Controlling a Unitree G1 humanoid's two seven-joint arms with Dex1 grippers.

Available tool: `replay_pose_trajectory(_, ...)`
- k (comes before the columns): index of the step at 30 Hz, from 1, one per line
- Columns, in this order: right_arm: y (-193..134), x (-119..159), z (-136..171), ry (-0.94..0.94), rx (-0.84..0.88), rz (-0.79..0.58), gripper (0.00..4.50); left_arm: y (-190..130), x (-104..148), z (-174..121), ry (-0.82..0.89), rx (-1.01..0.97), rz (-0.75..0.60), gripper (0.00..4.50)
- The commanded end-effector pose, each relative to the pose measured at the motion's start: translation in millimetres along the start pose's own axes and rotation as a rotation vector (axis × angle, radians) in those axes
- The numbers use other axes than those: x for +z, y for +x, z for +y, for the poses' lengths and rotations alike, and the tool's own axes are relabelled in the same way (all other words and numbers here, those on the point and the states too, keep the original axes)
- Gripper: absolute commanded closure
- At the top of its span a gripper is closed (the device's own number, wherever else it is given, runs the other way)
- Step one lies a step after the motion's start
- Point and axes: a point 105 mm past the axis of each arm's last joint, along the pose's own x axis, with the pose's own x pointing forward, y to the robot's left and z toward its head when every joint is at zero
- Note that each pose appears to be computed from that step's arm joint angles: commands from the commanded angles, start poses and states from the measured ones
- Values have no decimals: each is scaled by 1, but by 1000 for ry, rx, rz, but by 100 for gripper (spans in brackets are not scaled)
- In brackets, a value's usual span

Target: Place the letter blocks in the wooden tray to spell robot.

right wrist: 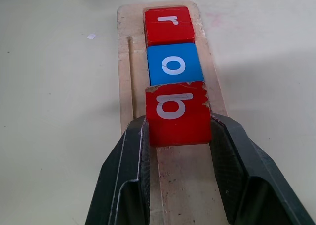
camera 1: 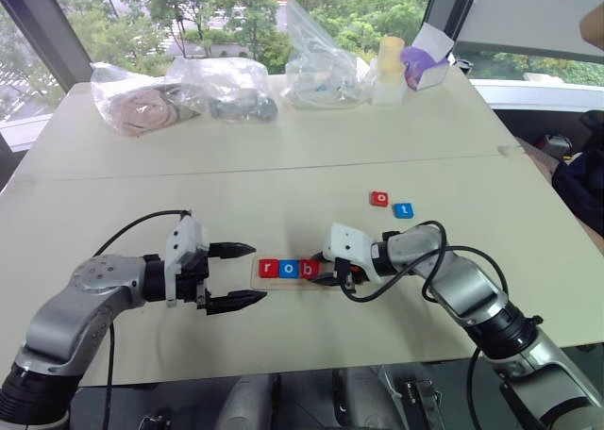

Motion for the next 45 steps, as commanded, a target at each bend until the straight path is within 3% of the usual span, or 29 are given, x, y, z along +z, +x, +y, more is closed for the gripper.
replay_pose_trajectory(1, 1, 10, -1, -39, -4, -15, 338, -3, 7, -1, 46, 6, -11, 0)
replay_pose_trajectory(2, 1, 10, -1, -40, -4, -15, 338, -3, 7, -1, 46, 7, -11, 0)
replay_pose_trajectory(8, 3, 12, -3, -47, -6, -14, 29, -3, 7, 0, 46, 12, -12, 0)
replay_pose_trajectory(9, 4, 13, -4, -50, -10, -15, 3, -3, 6, 0, 45, 14, -12, 0)
replay_pose_trajectory(24, -5, 16, -27, -58, -100, -19, 3, 1, 6, 0, 41, 17, -20, 0)
replay_pose_trajectory(29, -4, 19, -23, -52, -79, -30, 3, 2, 7, 0, 41, 15, -23, 0)
replay_pose_trajectory(35, -28, 35, -17, 2, -39, -103, 3, 3, 8, 1, 42, 14, -24, 0)
replay_pose_trajectory(40, -77, 42, -66, 165, -347, -187, 3, 4, 8, 2, 39, 15, -29, 0)
replay_pose_trajectory(45, -95, 5, -105, 331, -688, -63, 3, 7, 5, 2, 34, 9, -34, 0)
